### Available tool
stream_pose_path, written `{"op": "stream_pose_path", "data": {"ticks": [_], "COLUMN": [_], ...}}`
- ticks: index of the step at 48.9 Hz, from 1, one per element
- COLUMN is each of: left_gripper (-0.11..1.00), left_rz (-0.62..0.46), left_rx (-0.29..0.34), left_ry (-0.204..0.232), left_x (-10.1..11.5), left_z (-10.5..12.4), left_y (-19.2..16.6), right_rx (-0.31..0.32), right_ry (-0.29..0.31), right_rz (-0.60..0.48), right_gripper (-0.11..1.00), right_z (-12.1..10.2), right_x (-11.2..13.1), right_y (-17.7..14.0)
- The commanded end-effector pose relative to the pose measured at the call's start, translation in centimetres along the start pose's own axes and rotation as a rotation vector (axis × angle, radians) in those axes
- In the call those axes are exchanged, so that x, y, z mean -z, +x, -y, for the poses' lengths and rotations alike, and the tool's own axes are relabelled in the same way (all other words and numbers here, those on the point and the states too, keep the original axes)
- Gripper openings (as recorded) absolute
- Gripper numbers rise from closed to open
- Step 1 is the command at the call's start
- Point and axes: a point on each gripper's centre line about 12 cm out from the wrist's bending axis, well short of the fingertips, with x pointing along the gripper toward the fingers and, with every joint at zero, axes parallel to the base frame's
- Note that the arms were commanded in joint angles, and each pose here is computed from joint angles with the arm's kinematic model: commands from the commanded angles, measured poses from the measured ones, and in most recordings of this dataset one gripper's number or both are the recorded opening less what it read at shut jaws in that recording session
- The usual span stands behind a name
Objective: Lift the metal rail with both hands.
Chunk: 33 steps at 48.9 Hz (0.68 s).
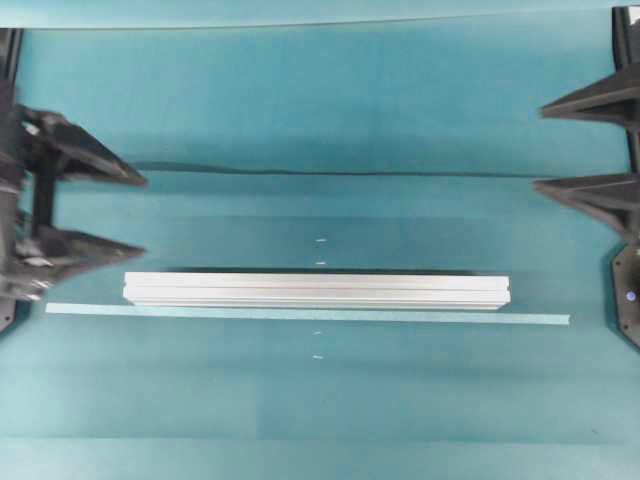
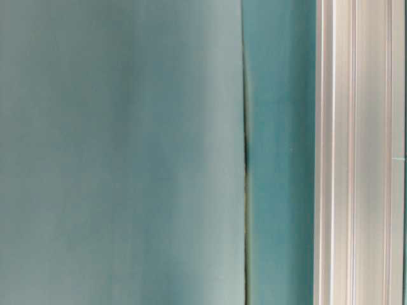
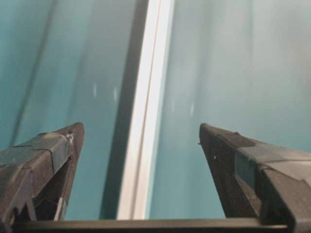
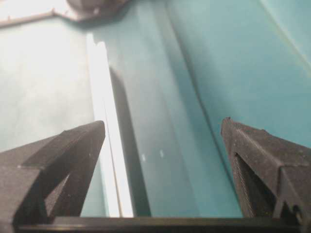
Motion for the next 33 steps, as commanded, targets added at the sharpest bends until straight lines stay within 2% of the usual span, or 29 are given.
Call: {"op": "stream_pose_path", "data": {"ticks": [1,17,33], "left_gripper": [0.95,0.94,0.94], "left_rz": [0.064,0.119,0.137], "left_rx": [-0.002,0.003,0.005], "left_ry": [-0.003,-0.008,-0.005], "left_x": [-1.0,-1.5,-1.7], "left_z": [-0.1,-0.2,-0.1], "left_y": [-0.9,-2.5,-3.1], "right_rx": [0.0,-0.002,-0.003], "right_ry": [-0.001,0.0,0.0], "right_rz": [0.038,0.129,0.143], "right_gripper": [0.96,0.96,0.96], "right_z": [0.0,0.0,0.0], "right_x": [-0.3,-0.8,-0.8], "right_y": [-0.6,-1.7,-1.6]}}
